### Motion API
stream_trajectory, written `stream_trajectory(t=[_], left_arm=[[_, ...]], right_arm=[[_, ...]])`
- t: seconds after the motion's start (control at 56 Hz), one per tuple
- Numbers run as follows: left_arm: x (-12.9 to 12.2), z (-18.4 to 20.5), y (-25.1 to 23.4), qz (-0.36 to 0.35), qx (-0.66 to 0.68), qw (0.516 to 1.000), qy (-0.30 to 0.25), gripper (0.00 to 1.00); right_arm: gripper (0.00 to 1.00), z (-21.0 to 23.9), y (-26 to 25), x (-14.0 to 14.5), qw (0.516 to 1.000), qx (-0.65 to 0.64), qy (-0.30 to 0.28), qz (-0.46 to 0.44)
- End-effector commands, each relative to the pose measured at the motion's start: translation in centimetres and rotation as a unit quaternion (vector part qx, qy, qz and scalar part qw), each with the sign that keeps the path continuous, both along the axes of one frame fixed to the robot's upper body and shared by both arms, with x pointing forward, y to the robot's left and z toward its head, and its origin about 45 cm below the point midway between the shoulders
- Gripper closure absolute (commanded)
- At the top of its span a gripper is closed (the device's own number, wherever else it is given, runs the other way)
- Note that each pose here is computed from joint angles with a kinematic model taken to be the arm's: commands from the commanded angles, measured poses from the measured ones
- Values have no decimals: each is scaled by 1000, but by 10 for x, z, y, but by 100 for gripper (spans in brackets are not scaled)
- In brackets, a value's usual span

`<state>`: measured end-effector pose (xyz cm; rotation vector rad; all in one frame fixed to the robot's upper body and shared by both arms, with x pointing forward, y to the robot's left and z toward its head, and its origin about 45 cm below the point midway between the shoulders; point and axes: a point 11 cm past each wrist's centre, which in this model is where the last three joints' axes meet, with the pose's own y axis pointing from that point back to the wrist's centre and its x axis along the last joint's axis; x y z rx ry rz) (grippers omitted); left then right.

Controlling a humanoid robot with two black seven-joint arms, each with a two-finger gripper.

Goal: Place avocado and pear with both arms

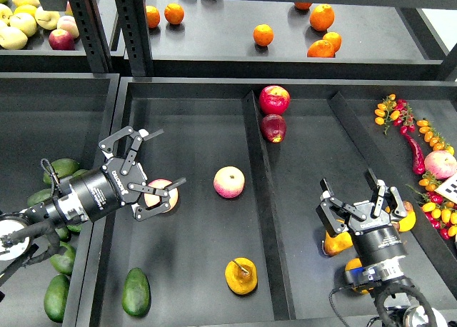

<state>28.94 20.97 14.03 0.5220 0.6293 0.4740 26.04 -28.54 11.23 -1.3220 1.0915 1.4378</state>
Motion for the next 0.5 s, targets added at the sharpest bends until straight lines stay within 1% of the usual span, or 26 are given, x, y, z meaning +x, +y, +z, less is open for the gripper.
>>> stream_trajectory(t=[0.0, 0.178, 0.232, 0.25, 0.375, 0.482], left_arm=[[7, 6, -4, -44, 41, 998, -15, 1], [23, 23, 4, -94, 110, 988, -46, 1], [27, 27, 2, -115, 132, 983, -54, 1], [29, 30, -2, -142, 156, 976, -61, 1], [35, 37, -8, -193, 209, 956, -76, 1], [33, 32, -15, -223, 232, 944, -73, 0]], right_arm=[[0, 5, -12, 14, 1000, 1, 18, -16], [0, 24, -24, 44, 999, 5, 17, -32], [0, 29, -26, 51, 999, 6, 15, -35], [0, 34, -29, 57, 999, 6, 12, -39], [0, 35, -30, 65, 999, 8, 17, -41], [0, 38, -30, 72, 999, 9, 15, -41]])
